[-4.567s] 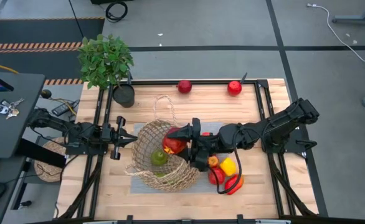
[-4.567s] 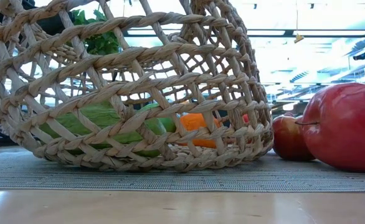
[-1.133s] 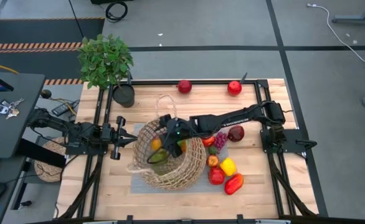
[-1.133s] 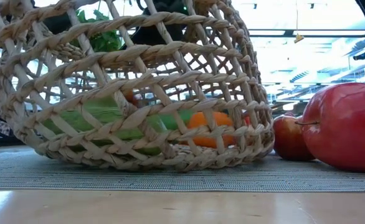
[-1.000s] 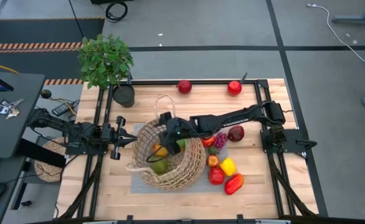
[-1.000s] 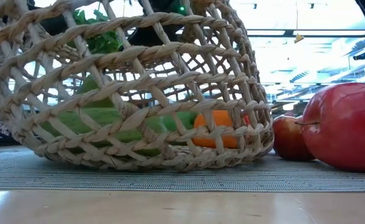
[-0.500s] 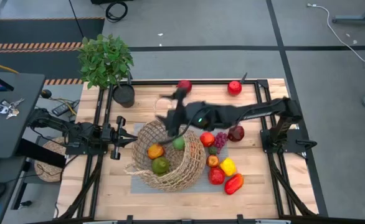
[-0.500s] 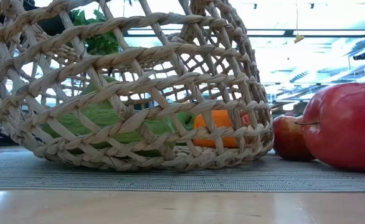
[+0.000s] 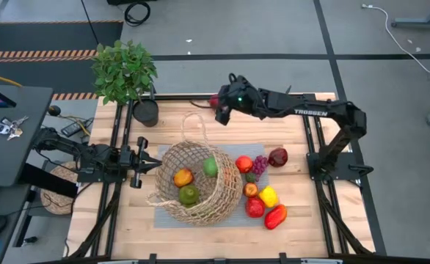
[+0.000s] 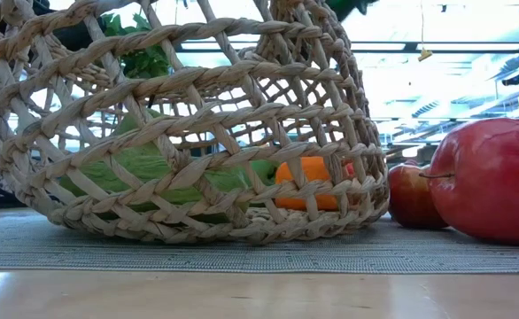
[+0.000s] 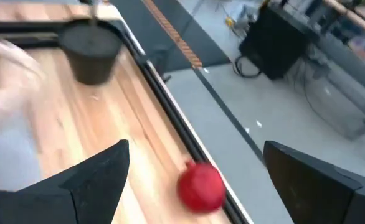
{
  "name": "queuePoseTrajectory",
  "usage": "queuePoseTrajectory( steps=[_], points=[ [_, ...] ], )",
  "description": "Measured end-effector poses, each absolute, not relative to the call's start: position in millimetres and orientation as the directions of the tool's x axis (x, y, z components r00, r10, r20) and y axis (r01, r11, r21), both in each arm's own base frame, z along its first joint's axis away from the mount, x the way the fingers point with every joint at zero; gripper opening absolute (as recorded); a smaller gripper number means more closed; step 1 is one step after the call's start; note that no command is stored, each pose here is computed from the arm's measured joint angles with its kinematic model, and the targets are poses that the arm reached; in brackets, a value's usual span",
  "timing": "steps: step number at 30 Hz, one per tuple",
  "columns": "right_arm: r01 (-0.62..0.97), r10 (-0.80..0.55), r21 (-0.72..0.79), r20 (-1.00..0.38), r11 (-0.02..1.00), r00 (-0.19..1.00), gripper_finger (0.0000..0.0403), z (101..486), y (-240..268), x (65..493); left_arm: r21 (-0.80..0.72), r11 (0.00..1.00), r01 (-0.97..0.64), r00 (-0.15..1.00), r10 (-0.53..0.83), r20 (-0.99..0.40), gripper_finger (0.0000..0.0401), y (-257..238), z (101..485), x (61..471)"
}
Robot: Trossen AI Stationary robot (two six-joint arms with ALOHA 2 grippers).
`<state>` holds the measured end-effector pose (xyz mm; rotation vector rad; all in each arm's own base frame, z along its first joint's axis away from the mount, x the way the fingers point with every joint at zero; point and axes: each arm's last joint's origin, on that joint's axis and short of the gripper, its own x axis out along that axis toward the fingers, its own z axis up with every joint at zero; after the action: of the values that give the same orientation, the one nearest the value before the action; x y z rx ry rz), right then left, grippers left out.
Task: Build produce basket
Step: Put the red apple into the brown basket
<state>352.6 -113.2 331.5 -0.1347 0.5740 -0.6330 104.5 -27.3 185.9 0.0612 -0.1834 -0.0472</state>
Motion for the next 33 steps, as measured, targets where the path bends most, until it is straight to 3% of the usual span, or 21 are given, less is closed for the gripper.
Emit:
queuePoseTrajectory(
  steps=[6, 17, 24, 33],
  points=[
    [0.604, -0.635, -0.27, -0.55, 0.75, 0.542, 0.0373, 285, -142, 317, 0.065, 0.997, 0.041, 0.982, -0.052, 0.181, 0.0028, -27, 186, 105],
    [0.795, -0.751, -0.202, -0.519, 0.572, 0.409, 0.0374, 248, -177, 244, 0.065, 0.997, 0.041, 0.982, -0.052, 0.181, 0.0032, -27, 186, 105],
    [0.832, -0.731, -0.206, -0.613, 0.515, 0.301, 0.0397, 217, -202, 208, 0.065, 0.997, 0.041, 0.982, -0.052, 0.181, 0.003, -27, 186, 105],
    [0.908, -0.727, -0.182, -0.666, 0.377, 0.168, 0.0397, 207, -220, 178, 0.065, 0.997, 0.041, 0.982, -0.052, 0.18, 0.0033, -27, 186, 105]
  ],
)
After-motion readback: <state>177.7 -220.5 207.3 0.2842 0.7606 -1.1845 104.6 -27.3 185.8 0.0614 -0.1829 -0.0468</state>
